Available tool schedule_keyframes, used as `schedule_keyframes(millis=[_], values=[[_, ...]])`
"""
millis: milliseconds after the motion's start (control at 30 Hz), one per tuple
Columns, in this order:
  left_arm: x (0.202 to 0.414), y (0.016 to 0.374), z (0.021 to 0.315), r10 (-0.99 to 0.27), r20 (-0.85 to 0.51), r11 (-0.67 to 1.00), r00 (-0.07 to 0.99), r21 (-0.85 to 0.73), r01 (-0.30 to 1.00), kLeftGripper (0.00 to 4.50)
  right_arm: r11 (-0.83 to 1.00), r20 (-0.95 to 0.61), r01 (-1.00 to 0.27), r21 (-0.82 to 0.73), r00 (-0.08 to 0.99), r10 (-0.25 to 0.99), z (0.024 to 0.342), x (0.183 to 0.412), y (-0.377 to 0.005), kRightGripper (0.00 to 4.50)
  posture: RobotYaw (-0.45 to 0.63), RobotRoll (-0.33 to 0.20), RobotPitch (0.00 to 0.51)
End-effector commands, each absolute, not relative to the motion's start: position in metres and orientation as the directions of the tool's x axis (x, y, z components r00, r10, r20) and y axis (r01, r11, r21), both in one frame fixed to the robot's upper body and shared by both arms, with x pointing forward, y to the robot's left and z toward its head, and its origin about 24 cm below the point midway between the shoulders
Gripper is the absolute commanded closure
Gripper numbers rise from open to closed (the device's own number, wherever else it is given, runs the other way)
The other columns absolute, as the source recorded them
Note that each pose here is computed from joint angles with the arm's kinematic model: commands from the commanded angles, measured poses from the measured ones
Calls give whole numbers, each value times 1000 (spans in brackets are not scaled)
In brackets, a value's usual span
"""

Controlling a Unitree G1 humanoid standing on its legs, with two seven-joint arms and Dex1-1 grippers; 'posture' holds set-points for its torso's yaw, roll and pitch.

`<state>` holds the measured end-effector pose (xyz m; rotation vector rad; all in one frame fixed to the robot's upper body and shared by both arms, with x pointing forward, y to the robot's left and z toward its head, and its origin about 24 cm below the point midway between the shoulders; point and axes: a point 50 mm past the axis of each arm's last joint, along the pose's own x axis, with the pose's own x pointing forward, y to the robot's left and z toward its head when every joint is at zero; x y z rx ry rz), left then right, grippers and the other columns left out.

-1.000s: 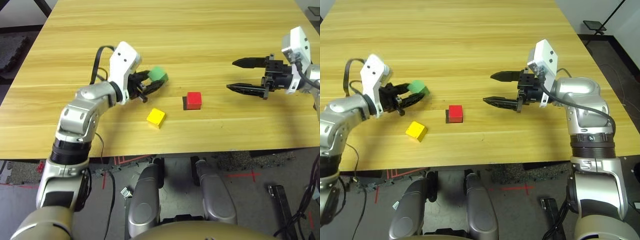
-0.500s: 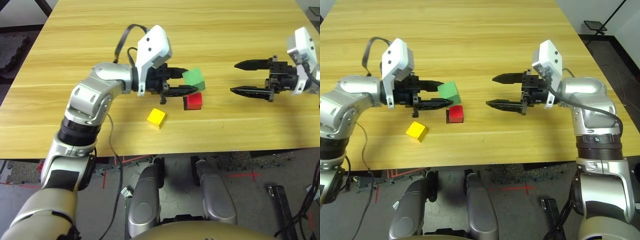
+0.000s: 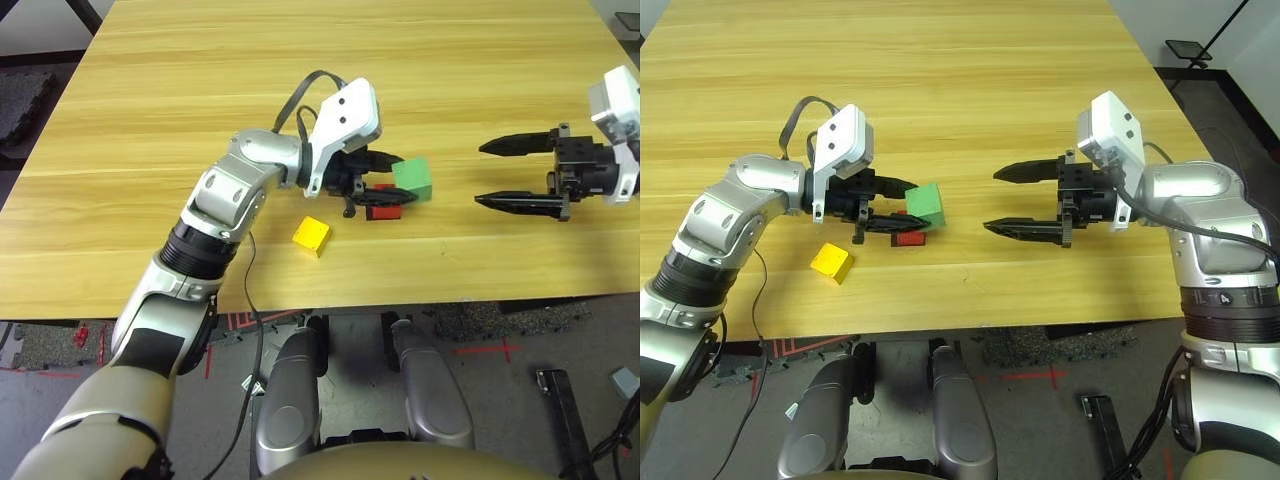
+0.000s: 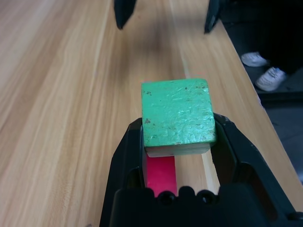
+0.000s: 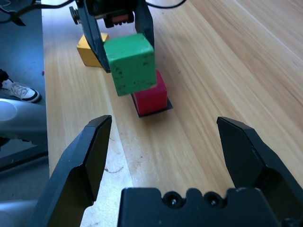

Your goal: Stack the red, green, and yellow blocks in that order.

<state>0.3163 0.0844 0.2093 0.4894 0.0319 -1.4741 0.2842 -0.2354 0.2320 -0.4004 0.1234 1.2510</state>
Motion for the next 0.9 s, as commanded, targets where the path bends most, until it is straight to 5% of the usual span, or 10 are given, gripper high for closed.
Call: schedule_keyframes(millis=[33, 900], values=[[321, 86, 213, -935, -338, -17, 106, 340, 940, 2468, 257, -302, -935, -244, 326, 896, 237, 279, -238, 0, 194, 89, 289], [332, 85, 204, -913, -389, -39, 123, 385, 922, 2468, 255, -277, -932, -257, 324, 905, 237, 281, -231, 0, 180, 87, 272]])
